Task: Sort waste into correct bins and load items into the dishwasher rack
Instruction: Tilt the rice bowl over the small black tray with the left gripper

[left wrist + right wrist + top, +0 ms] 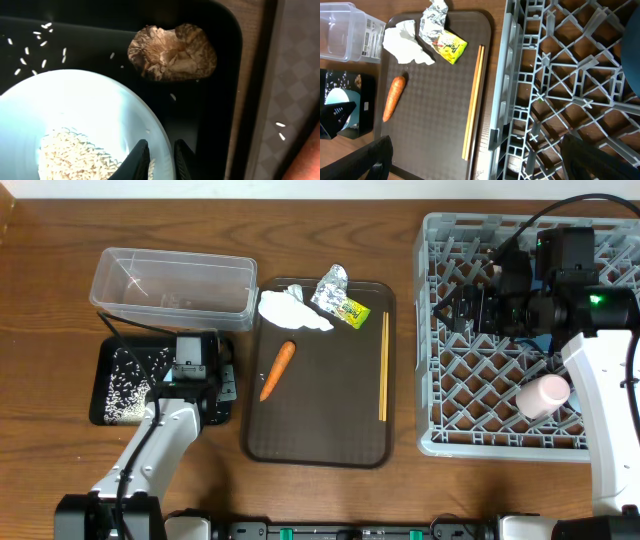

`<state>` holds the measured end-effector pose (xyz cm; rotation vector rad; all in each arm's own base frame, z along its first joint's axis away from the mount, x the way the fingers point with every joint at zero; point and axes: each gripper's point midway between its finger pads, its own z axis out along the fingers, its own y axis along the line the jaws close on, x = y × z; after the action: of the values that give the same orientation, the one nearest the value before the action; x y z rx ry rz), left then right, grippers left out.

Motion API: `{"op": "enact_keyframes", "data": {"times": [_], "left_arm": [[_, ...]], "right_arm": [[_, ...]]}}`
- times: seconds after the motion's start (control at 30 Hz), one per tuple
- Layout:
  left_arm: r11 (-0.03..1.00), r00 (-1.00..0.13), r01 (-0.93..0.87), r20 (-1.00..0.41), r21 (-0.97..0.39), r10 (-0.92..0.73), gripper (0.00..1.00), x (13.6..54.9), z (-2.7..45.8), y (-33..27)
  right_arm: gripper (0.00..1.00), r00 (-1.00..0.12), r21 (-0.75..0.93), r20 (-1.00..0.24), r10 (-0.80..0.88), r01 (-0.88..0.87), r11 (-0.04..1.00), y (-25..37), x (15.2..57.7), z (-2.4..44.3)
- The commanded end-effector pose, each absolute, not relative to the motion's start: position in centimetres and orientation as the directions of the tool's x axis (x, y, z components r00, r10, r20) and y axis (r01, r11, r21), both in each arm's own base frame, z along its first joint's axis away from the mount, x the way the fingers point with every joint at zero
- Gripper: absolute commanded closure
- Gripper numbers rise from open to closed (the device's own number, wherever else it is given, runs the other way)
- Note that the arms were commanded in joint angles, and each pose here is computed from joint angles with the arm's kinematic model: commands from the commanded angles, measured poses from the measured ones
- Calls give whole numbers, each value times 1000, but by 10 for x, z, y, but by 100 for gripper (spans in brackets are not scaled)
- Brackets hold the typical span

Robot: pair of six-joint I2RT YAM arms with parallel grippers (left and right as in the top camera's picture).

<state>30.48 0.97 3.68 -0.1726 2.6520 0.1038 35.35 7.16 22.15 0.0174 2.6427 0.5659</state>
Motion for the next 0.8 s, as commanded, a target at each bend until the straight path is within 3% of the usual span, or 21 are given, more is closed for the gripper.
{"op": "enact_keyframes", "data": {"times": [0.0, 0.2, 0.4, 0.77], "left_arm": [[986, -868, -147, -488, 73, -93, 81, 311, 44, 15], [985, -888, -153, -447, 76, -103, 81, 301, 39, 15], [990, -900, -113, -432, 90, -63, 73, 298, 37, 9], [987, -928, -103, -369, 126, -50, 73, 291, 20, 12]], "right_arm": [[1, -902, 407, -419, 106, -83, 910, 77, 350, 228], [1, -902, 407, -419, 106, -83, 910, 77, 350, 228], [1, -900, 407, -424, 106, -85, 909, 77, 351, 228], [1, -899, 407, -426, 105, -86, 910, 77, 352, 229]]}}
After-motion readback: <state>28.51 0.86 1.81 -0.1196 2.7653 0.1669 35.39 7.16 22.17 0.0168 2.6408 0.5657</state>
